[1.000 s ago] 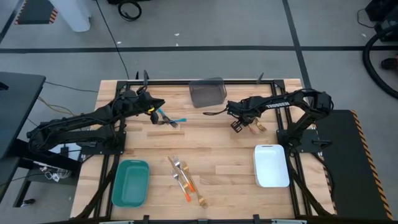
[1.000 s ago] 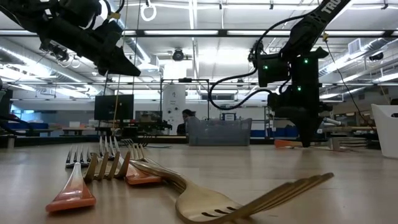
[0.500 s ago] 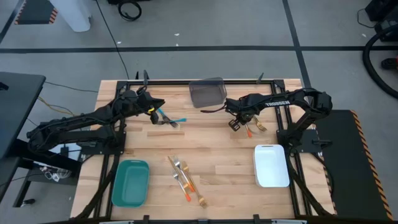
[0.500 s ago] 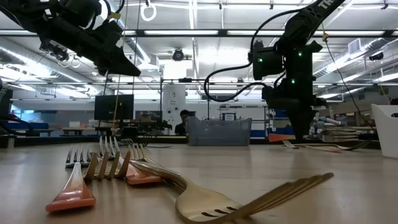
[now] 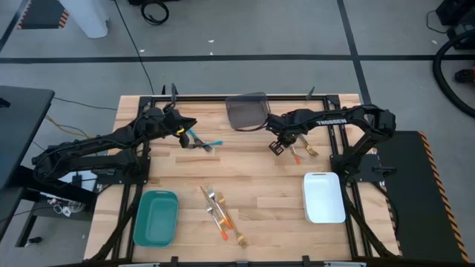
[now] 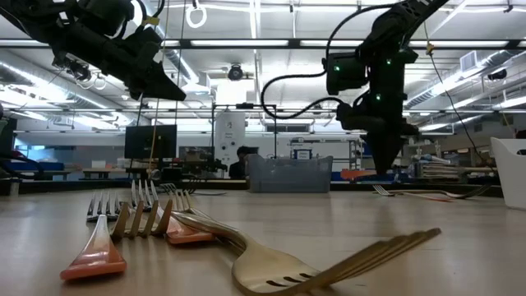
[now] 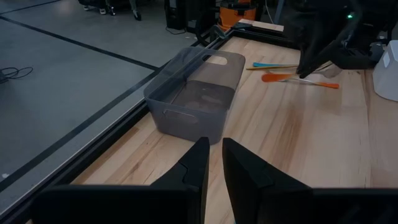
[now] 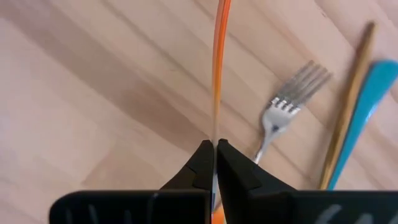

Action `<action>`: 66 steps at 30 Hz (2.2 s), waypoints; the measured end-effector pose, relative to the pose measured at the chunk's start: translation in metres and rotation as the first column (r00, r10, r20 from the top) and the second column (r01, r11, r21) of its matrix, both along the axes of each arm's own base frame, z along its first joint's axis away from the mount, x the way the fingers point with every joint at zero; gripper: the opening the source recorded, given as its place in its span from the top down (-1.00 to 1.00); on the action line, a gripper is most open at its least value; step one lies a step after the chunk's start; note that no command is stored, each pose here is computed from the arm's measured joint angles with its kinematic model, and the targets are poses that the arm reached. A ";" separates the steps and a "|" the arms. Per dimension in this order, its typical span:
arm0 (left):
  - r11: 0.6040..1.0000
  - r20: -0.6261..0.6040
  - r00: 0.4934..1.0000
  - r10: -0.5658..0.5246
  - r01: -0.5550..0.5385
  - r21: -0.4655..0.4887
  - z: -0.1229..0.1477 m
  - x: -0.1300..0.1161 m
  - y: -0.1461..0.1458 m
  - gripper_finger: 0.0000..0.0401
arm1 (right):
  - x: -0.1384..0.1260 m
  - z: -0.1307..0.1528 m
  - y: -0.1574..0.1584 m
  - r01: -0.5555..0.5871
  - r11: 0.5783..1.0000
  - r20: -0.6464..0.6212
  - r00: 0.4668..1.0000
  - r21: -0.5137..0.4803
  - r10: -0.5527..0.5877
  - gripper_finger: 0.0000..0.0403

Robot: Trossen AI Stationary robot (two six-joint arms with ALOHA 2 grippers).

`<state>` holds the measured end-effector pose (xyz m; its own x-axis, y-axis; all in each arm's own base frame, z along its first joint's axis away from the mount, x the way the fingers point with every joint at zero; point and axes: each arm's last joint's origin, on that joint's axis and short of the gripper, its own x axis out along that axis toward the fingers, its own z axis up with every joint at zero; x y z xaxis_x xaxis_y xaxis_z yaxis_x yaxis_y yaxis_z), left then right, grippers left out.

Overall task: Sort silverware by color (type)
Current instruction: Put the orange fork into the black bin

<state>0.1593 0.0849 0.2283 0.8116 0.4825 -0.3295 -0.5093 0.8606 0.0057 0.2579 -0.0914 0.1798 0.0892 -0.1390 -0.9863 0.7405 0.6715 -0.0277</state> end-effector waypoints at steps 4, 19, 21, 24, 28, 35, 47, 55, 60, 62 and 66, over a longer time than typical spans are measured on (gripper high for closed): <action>1.000 0.000 1.000 0.000 0.000 0.000 0.000 0.000 0.000 0.74 | 0.008 0.005 0.005 -0.095 0.995 0.029 0.995 -0.022 0.095 0.92; 1.000 0.021 1.000 0.000 0.000 0.011 0.002 0.001 0.000 0.74 | 0.026 0.009 0.019 -0.283 0.954 0.110 0.950 -0.104 0.294 0.92; 1.000 0.028 1.000 0.000 0.000 0.014 0.003 0.001 0.000 0.74 | 0.028 0.010 0.020 -0.303 0.945 0.118 0.941 -0.120 0.317 0.92; 1.000 0.035 0.999 0.000 0.000 0.018 0.004 0.001 0.001 0.74 | 0.029 0.010 0.020 -0.316 0.939 0.113 0.937 -0.134 0.331 0.92; 1.000 0.042 0.999 -0.002 0.001 0.028 0.005 0.001 0.001 0.74 | 0.031 0.011 0.020 -0.337 0.927 0.114 0.927 -0.165 0.357 0.92; 0.999 0.056 0.998 -0.004 0.002 0.039 0.006 0.002 0.001 0.74 | 0.053 0.029 0.013 -0.394 0.890 0.090 0.902 -0.230 0.423 0.92; 0.999 0.016 1.000 -0.008 0.007 0.033 0.003 0.001 0.000 0.74 | 0.102 0.052 -0.008 -0.562 0.766 -0.077 0.819 -0.312 0.569 0.92; 1.000 -0.011 1.000 0.001 -0.001 -0.010 -0.001 0.000 0.000 0.74 | 0.111 0.065 -0.028 -0.607 0.705 -0.106 0.780 -0.368 0.616 0.92; 0.998 -0.026 1.000 0.005 -0.006 -0.061 -0.005 -0.001 -0.002 0.74 | 0.112 0.070 -0.039 -0.618 0.671 -0.111 0.764 -0.410 0.636 0.92; 0.997 -0.019 1.000 0.002 -0.003 -0.083 -0.005 0.000 -0.004 0.74 | 0.114 0.072 -0.044 -0.620 0.651 -0.110 0.756 -0.438 0.645 0.92; 0.993 -0.007 0.999 -0.033 0.032 -0.115 -0.006 0.003 -0.011 0.74 | 0.115 0.075 -0.056 -0.609 0.629 -0.099 0.752 -0.483 0.652 0.92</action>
<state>0.1625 0.0736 0.2227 0.8230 0.4147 -0.3881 -0.4817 0.8717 -0.0900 0.3725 -0.1476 0.2544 0.4009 -0.4471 -0.7996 0.1550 0.8933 -0.4218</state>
